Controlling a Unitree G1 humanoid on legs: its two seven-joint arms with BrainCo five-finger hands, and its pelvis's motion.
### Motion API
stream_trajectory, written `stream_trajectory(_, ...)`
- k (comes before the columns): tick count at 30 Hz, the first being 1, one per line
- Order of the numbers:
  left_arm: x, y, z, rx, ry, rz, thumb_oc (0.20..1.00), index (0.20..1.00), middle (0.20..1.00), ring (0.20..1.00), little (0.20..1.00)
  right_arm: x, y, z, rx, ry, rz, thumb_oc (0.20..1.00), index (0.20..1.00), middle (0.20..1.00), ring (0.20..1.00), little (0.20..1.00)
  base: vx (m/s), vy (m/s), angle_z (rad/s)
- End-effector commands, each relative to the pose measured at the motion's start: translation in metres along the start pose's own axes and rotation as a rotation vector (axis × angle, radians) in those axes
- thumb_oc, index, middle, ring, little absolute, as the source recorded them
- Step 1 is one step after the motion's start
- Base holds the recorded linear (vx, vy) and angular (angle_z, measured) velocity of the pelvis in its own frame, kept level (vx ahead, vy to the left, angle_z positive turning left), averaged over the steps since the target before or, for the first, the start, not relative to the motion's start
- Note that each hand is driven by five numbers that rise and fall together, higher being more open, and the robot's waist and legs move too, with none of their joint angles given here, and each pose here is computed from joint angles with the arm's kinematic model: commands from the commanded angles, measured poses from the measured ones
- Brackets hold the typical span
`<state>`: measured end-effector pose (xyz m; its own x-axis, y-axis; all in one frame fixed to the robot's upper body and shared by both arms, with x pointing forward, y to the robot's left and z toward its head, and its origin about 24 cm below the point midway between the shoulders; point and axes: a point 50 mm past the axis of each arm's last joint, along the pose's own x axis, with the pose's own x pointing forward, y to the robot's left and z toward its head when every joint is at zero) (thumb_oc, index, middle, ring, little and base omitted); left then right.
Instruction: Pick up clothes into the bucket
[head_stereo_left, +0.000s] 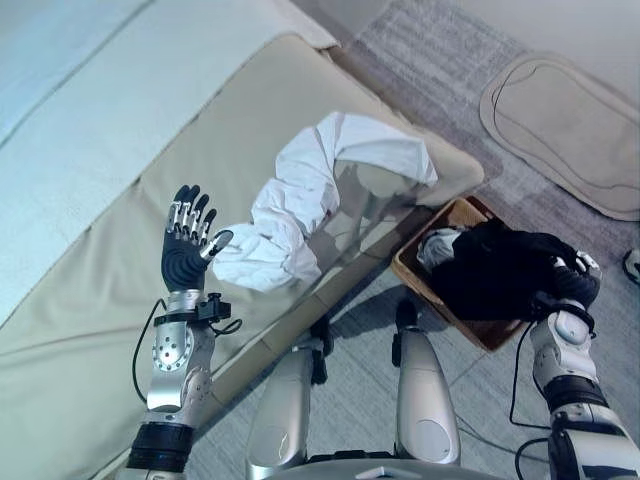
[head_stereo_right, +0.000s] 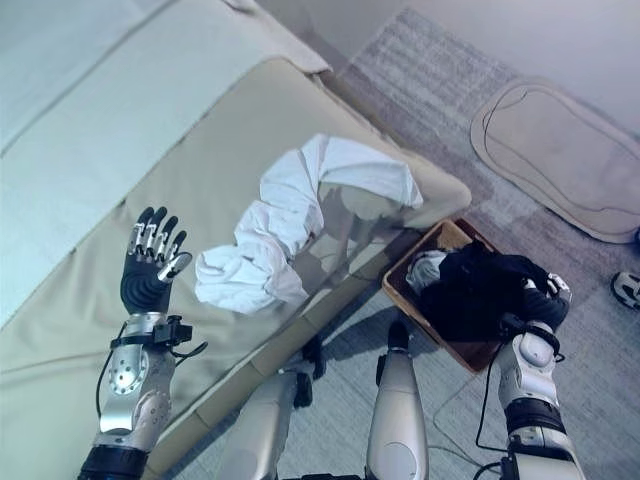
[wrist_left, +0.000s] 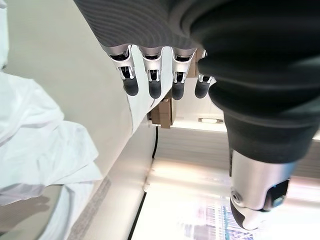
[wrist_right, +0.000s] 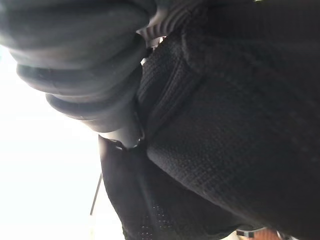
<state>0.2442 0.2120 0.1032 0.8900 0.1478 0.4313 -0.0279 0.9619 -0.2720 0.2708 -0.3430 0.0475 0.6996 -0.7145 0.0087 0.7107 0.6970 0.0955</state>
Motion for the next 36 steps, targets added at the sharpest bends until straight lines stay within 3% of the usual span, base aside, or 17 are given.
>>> stream_trajectory(1,-0.002,0.000,0.020,-0.025,-0.110,-0.004,1.000,1.000,1.000,1.000,1.000,0.014,-0.009,0.041,0.032,-0.193,-0.051,0.200,0.200,0.200,0.200,0.200,-0.09,0.013,-0.03)
stream_trajectory(12,-0.006,-0.002,0.026,-0.154,-0.135,0.015,1.000,1.000,1.000,1.000,1.000,0.032,-0.006,0.091,0.052,-0.344,-0.098,0.200,0.200,0.200,0.200,0.200,-0.05,0.006,-0.11)
stream_trajectory(26,0.000,-0.015,0.038,-0.199,-0.202,-0.015,1.000,1.000,1.000,1.000,1.000,0.048,0.041,0.108,-0.135,-0.331,-0.025,0.200,0.200,0.200,0.200,0.200,0.00,0.014,-0.04)
stream_trajectory(34,-0.001,-0.018,0.039,-0.217,-0.206,-0.011,1.000,1.000,1.000,1.000,1.000,0.053,0.064,0.112,-0.362,-0.342,0.027,0.200,0.200,0.200,0.200,0.200,-0.01,-0.012,0.02)
stream_trajectory(36,0.000,-0.019,0.042,-0.210,-0.217,-0.012,1.000,1.000,1.000,1.000,1.000,0.057,0.070,0.114,-0.536,-0.348,0.041,0.200,0.200,0.200,0.200,0.200,0.00,0.000,0.00)
